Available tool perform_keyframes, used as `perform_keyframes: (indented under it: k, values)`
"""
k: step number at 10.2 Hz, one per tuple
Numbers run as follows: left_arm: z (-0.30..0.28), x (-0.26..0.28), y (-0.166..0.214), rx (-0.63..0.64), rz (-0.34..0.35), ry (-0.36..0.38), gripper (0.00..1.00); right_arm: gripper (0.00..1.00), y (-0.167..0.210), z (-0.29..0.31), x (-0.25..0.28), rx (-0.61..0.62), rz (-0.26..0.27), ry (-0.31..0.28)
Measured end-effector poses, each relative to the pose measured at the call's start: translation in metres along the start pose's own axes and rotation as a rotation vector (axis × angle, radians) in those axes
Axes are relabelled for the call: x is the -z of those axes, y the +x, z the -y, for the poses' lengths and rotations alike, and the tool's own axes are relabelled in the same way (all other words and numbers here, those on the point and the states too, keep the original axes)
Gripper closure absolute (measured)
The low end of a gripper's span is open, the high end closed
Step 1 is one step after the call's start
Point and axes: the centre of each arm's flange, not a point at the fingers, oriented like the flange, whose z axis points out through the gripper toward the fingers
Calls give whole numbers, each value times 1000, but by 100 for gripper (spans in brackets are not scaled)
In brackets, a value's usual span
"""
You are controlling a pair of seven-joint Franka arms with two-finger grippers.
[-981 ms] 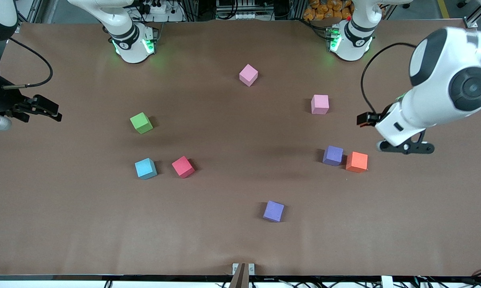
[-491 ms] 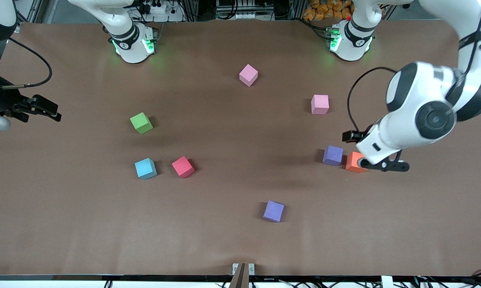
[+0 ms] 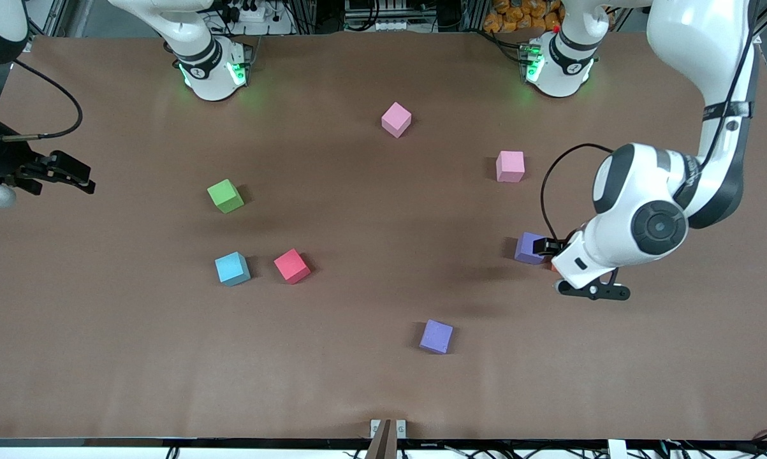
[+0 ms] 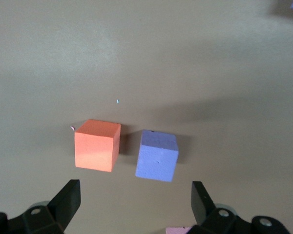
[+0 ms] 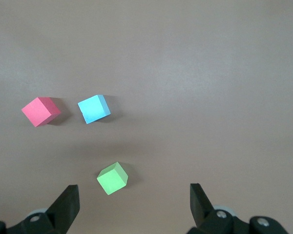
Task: Arrange blocks into number 1
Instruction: 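Move the left gripper down over the purple cube beside the orange cube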
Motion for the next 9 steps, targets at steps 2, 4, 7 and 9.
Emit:
perform_keyframes:
  k: [2, 4, 7, 9]
  values:
    - [-2, -34, 14, -6, -7, -1, 0, 0, -1, -1, 4, -1, -2, 0]
    - [-19, -59, 23, -7, -20, -9, 0, 0, -1, 0, 8, 0, -5, -1]
    - [-42, -69, 21, 5, -25, -8, 0, 0, -2, 0, 11, 0, 3, 0]
    - [-47, -85, 14, -6, 9, 0, 0, 0, -3, 0, 12, 0, 8, 0]
